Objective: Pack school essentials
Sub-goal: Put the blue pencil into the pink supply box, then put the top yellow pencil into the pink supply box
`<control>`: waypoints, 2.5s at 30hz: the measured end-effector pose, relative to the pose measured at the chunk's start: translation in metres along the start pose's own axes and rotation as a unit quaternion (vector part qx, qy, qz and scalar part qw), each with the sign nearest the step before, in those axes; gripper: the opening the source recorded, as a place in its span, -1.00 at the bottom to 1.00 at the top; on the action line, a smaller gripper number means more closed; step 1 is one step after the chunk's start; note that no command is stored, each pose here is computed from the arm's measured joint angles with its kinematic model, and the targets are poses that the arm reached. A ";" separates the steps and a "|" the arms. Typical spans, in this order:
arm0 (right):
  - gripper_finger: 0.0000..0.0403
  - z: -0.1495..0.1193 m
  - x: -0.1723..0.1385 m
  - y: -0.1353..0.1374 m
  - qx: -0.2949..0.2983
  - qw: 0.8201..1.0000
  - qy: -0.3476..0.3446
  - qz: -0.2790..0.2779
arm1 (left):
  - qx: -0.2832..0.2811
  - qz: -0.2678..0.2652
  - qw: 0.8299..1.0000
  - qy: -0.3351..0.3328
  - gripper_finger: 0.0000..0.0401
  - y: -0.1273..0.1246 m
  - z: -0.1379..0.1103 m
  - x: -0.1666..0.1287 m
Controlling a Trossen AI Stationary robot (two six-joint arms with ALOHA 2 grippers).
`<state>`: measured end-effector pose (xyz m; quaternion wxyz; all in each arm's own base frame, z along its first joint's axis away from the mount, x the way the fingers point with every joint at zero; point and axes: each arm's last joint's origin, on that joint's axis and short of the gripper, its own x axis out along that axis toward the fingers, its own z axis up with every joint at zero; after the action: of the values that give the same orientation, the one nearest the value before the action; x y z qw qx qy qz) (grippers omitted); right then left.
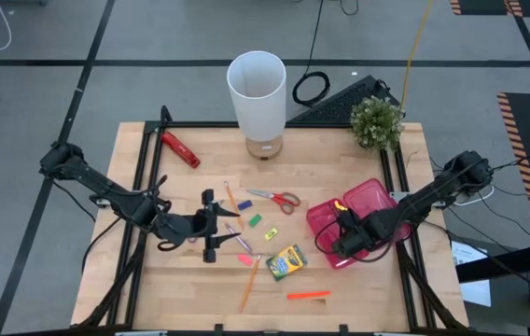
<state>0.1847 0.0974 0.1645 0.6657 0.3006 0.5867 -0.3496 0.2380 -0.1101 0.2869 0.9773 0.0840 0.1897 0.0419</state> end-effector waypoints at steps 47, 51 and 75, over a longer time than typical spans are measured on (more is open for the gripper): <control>-0.50 -0.006 -0.001 0.003 0.004 0.999 0.041 0.018 | 0.028 0.010 1.000 -0.006 0.13 0.005 0.002 0.003; -0.43 -0.006 -0.001 0.001 0.004 0.999 0.043 0.010 | 0.029 0.010 1.000 -0.006 0.13 0.005 0.002 0.003; -0.42 0.017 -0.060 0.033 -0.150 0.906 -0.282 0.277 | 0.044 0.013 0.993 0.107 0.13 0.010 -0.022 0.002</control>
<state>0.2177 0.1091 0.2258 0.9107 0.2366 0.3130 -0.1294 0.2314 -0.0966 0.2678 0.9462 0.1249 0.2935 0.0551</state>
